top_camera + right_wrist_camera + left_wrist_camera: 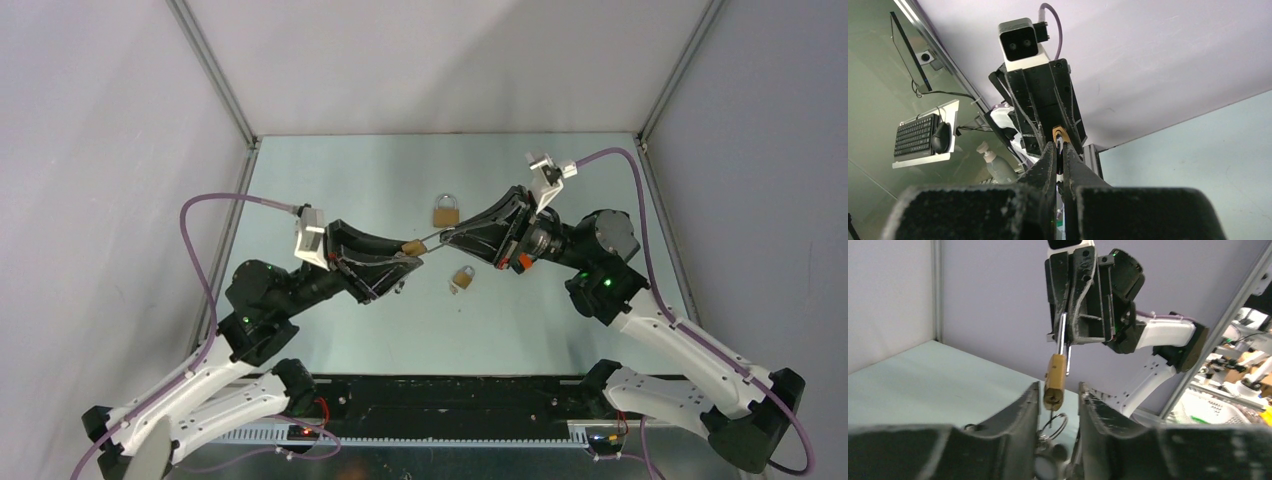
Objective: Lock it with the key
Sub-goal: Lock the lock.
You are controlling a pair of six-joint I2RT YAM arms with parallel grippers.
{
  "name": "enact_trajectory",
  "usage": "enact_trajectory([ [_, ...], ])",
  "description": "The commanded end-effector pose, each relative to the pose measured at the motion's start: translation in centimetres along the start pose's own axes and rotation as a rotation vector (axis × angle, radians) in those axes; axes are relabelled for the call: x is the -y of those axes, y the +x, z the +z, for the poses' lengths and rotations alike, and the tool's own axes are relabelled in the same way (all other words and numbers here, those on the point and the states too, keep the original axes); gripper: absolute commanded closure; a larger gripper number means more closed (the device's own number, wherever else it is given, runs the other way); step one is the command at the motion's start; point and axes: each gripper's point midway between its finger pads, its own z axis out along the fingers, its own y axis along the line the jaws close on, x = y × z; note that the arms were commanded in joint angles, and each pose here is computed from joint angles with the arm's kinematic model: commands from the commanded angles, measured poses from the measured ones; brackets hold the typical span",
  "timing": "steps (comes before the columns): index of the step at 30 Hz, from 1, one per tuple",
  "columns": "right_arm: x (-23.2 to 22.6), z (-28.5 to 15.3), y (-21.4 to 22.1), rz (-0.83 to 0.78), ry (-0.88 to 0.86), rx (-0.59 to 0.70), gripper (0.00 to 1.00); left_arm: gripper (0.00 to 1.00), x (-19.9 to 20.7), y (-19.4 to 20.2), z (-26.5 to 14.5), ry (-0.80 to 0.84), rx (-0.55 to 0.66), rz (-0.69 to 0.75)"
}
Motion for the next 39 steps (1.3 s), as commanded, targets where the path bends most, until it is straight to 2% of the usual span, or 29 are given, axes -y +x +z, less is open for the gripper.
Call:
enact_trajectory([
  [1, -1.1, 0.1, -1.2, -0.034, -0.043, 0.031, 1.0, 0.69, -0.7, -0.2, -0.3, -0.027, 0.025, 0.015],
  [6, -0.9, 0.3, -0.9, -0.03, -0.047, 0.025, 1.0, 0.77, -0.5, -0.2, -0.2, -0.016, 0.02, 0.014],
  [8, -0.7, 0.4, -0.7, -0.031, -0.045, 0.02, 1.0, 0.83, -0.4, -0.1, -0.1, -0.006, 0.012, 0.014],
  [11, -0.4, 0.6, -0.4, -0.032, -0.041, 0.011, 1.0, 0.99, 0.1, -0.1, -0.1, 0.022, 0.002, 0.026],
  [12, -0.3, 0.6, -0.3, -0.039, -0.039, 0.008, 1.0, 0.99, 0.4, 0.2, -0.1, 0.046, -0.01, 0.037],
  [29, 0.6, 1.0, 2.1, -0.232, -0.022, -0.005, 1.0, 1.0, 3.1, 2.3, -0.7, 0.243, -0.16, 0.048],
  [39, -0.1, 1.4, 2.9, -0.214, -0.055, -0.023, 1.0, 1.0, 3.1, 2.9, -0.6, 0.26, -0.19, 0.048],
])
